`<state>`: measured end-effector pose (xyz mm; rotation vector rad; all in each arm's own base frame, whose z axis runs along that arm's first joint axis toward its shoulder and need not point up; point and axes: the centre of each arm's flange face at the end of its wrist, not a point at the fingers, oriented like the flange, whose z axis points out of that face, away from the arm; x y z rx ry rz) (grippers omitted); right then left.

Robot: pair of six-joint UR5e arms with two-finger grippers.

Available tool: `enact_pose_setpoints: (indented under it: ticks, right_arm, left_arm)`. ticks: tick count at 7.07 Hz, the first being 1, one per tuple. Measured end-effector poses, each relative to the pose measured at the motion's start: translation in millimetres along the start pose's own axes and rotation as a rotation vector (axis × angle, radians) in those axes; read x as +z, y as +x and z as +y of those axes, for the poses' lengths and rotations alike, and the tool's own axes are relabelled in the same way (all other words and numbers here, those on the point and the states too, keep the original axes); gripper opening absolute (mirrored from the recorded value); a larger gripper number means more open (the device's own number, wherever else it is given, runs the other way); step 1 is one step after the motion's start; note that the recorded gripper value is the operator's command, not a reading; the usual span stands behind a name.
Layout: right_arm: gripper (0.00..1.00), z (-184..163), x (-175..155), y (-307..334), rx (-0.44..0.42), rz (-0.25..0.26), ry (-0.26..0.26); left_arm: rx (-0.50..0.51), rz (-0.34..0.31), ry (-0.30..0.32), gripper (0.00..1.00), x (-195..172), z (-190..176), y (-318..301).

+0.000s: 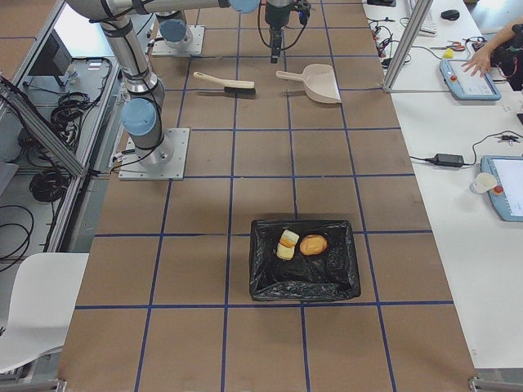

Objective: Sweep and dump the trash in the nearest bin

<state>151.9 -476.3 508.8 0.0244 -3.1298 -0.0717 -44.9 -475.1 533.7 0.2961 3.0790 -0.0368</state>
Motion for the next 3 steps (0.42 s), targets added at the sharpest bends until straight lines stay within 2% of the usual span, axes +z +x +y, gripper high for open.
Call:
enact_pose_setpoints:
  ticks: [3]
  right_arm:
    - [0.99,0.2,-0.5,0.8,-0.001,0.0,0.002]
  left_arm:
    - [0.02,-0.005,0.012,1.0,-6.7,1.1,2.0]
